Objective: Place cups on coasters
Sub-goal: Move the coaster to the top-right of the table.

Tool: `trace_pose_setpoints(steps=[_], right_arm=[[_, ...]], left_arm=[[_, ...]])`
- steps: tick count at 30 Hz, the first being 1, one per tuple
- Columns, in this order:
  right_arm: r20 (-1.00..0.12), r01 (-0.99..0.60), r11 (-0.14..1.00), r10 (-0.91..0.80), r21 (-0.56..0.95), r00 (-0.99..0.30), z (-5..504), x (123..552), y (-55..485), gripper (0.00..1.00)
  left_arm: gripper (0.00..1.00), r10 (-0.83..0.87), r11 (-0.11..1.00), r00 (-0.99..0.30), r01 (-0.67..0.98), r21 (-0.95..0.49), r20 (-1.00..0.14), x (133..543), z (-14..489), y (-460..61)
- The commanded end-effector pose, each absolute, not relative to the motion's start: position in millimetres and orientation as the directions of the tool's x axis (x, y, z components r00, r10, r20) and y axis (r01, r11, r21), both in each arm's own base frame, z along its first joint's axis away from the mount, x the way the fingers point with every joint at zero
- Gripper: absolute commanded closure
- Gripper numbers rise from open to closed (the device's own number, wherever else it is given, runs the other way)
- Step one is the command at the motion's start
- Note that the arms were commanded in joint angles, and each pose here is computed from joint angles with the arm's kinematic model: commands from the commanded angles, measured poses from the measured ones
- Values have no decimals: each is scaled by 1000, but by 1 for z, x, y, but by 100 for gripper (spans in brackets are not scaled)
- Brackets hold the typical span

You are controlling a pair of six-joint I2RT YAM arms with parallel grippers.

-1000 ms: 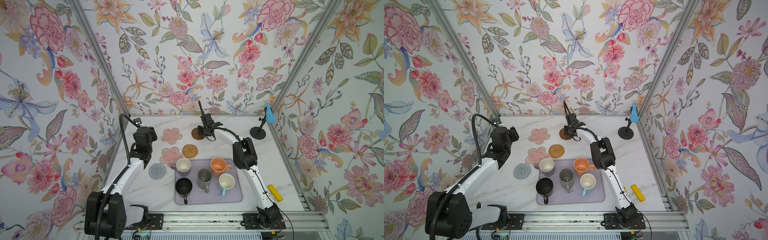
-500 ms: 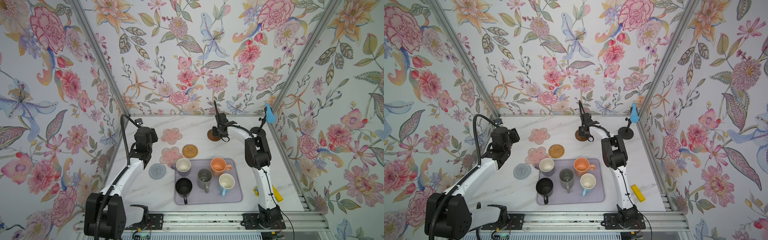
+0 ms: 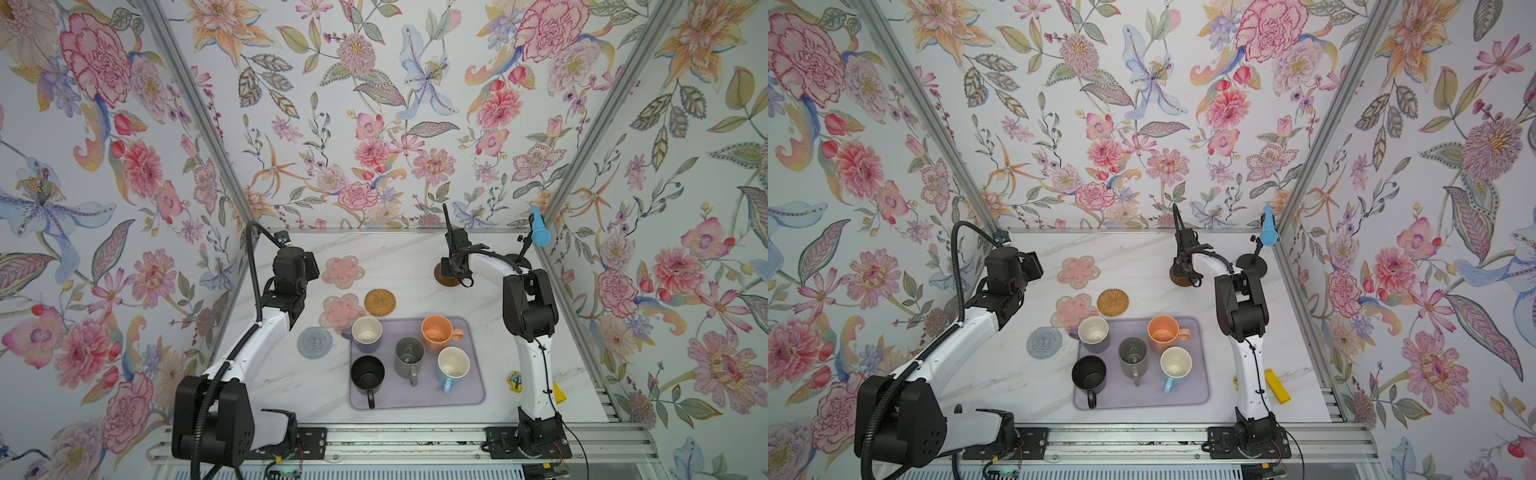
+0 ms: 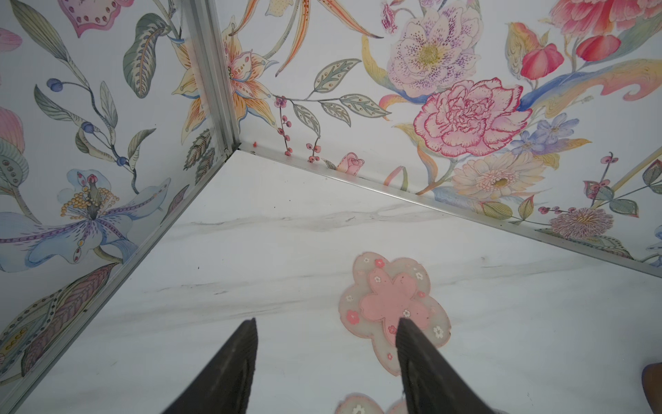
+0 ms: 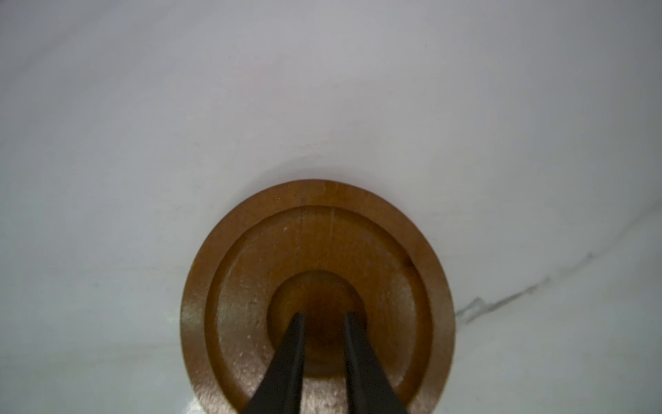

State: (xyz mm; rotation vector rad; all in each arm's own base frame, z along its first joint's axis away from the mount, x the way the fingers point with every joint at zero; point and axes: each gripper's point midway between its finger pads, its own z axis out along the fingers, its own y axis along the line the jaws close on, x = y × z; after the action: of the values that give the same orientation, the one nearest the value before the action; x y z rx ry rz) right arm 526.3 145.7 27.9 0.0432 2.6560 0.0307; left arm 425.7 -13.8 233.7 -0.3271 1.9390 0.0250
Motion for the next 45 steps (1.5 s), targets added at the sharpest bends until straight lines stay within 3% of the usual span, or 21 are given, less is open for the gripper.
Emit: trace_pose_setpoints(steps=[1, 9, 18, 21, 27, 31, 39, 45], right_arm=[[-417, 12, 999, -2, -31, -909, 25, 505, 138, 77], [-438, -27, 999, -35, -26, -898, 34, 503, 138, 72], [-530, -141, 989, -101, 35, -842, 83, 519, 165, 56], [-548, -209, 977, -153, 42, -822, 95, 509, 185, 51], [-595, -392, 919, -293, 41, -749, 118, 482, 244, 51], [-604, -456, 880, -294, 130, -741, 126, 467, 278, 54], [-584, -543, 815, -345, 201, -735, 106, 434, 339, 72], [-560, -587, 752, -360, 299, -746, 88, 410, 389, 78]], left_arm=[[36, -209, 967, -361, -218, -136, -909, 430, 236, -22], [36, -200, 971, -371, -200, -132, -907, 434, 235, -29], [36, -189, 976, -377, -178, -129, -907, 436, 239, -35], [36, -189, 976, -385, -173, -130, -903, 437, 237, -38], [42, -189, 980, -394, -134, -147, -899, 440, 236, -47], [48, -195, 980, -379, -118, -162, -904, 439, 241, -50], [48, -186, 979, -374, -145, -141, -908, 430, 246, -42], [49, -191, 977, -369, -160, -141, -909, 426, 244, -39]])
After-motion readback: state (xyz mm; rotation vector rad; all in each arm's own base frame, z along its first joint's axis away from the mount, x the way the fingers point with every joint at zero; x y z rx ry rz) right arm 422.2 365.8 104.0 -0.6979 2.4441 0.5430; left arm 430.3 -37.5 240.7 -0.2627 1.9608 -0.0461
